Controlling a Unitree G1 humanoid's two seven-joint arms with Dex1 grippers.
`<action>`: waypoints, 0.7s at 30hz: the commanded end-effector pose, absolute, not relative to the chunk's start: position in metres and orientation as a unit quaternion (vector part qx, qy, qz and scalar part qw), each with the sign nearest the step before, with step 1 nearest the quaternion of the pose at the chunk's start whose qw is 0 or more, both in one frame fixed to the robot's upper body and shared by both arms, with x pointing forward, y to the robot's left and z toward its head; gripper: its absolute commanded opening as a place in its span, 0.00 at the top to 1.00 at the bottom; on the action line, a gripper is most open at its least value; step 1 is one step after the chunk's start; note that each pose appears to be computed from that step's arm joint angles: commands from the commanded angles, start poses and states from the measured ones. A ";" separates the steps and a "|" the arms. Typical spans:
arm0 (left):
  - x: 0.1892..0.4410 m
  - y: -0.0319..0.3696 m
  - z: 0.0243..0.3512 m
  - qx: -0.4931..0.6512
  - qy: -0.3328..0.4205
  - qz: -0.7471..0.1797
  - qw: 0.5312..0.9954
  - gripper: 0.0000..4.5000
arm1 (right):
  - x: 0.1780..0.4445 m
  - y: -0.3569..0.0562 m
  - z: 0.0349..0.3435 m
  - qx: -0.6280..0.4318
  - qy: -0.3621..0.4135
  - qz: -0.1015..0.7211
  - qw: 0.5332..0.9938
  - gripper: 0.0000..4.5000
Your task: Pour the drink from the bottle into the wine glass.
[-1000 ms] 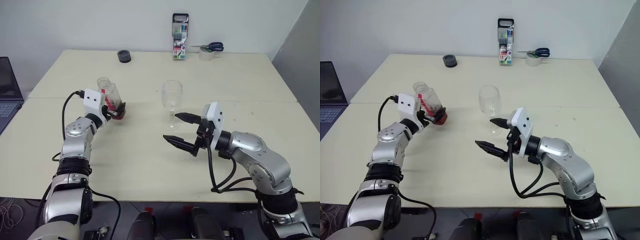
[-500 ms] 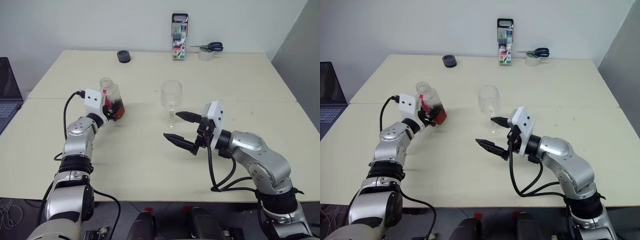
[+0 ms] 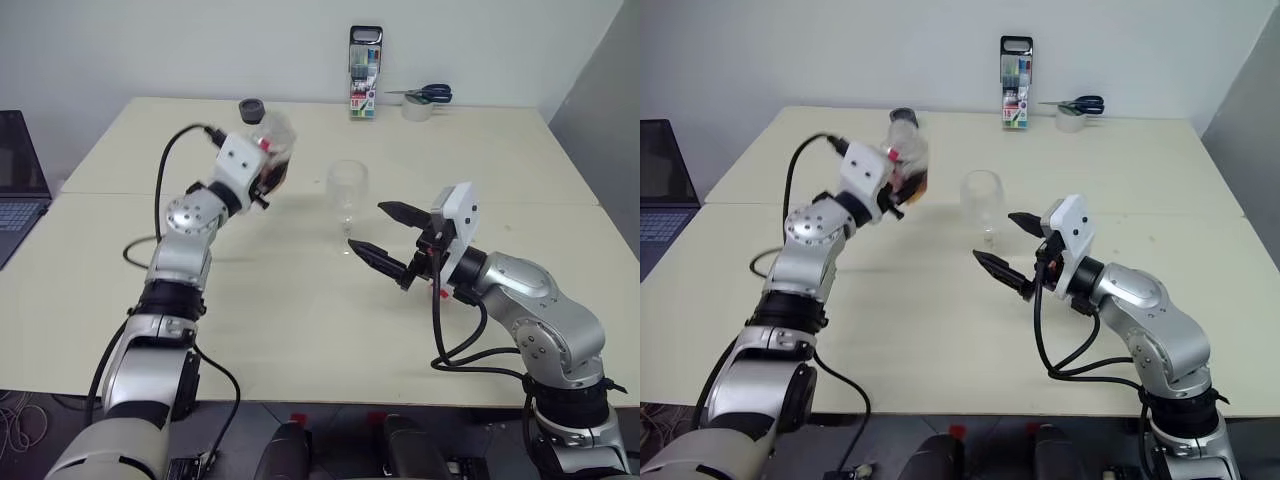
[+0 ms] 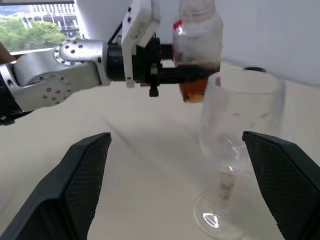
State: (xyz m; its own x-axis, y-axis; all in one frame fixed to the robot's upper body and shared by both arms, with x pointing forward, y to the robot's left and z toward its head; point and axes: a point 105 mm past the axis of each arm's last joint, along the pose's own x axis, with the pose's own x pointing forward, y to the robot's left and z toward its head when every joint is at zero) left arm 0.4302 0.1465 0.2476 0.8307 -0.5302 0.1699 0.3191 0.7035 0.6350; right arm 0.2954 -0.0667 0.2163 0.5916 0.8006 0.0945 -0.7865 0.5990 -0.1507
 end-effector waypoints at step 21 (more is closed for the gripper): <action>0.434 0.132 0.284 0.536 -0.298 -0.191 0.766 0.62 | 0.307 -0.077 0.246 -0.032 -0.130 0.403 0.905 0.00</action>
State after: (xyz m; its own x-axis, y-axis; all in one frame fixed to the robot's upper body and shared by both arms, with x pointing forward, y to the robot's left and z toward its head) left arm 0.4391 0.1374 0.2549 0.7888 -0.5892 0.1748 0.0690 0.3676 0.9274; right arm 0.3104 -0.0751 0.2305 0.6590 0.7333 0.1673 -0.7221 0.6791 -0.1324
